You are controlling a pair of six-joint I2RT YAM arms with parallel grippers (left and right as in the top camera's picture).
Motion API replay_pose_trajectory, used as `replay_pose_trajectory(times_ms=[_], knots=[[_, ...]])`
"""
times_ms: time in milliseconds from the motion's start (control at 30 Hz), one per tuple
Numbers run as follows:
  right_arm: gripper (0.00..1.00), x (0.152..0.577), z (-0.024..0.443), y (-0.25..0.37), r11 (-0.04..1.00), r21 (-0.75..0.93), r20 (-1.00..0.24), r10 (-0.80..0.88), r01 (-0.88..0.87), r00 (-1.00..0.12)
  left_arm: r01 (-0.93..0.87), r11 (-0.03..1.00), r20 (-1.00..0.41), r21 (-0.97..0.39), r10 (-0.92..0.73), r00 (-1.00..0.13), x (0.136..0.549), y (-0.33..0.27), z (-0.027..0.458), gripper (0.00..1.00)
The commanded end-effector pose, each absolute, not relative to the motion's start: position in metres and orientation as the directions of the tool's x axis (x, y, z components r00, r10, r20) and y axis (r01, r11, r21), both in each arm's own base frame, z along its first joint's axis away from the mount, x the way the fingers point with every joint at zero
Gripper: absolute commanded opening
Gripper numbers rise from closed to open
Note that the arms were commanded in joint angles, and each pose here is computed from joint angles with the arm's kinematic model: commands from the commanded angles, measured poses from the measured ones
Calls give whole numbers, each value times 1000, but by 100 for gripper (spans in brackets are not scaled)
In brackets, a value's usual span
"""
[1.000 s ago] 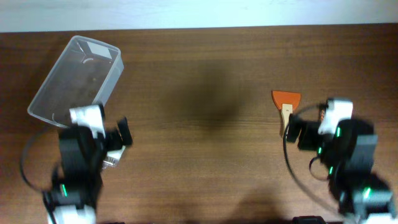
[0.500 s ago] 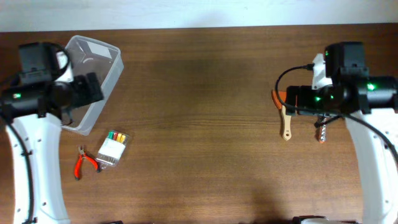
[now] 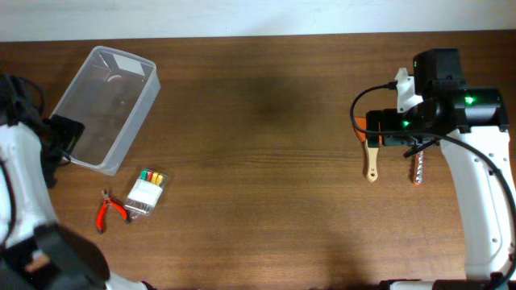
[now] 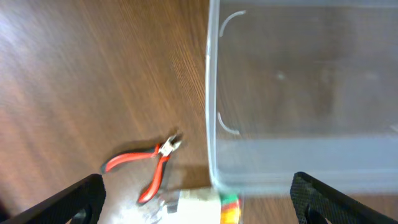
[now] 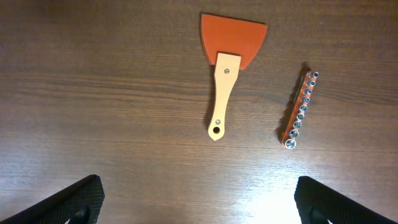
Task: Pack container
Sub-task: 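Move the left gripper to the clear container's near edge and grasp it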
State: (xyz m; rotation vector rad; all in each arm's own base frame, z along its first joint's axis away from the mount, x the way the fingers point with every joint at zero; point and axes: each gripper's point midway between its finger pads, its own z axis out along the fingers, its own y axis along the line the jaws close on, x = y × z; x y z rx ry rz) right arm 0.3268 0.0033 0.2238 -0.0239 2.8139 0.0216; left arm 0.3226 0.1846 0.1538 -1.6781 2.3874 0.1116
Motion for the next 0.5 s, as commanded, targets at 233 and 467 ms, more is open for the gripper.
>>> replay_pose_trajectory(times_ms=[233, 467], knots=[[99, 331, 227, 6, 998, 3, -327, -61, -66, -943, -963, 267, -161, 22, -950, -267, 342, 201, 83, 96], [99, 331, 227, 6, 998, 3, -327, -61, -66, -943, -961, 264, -153, 82, -950, -274, 339, 207, 62, 72]])
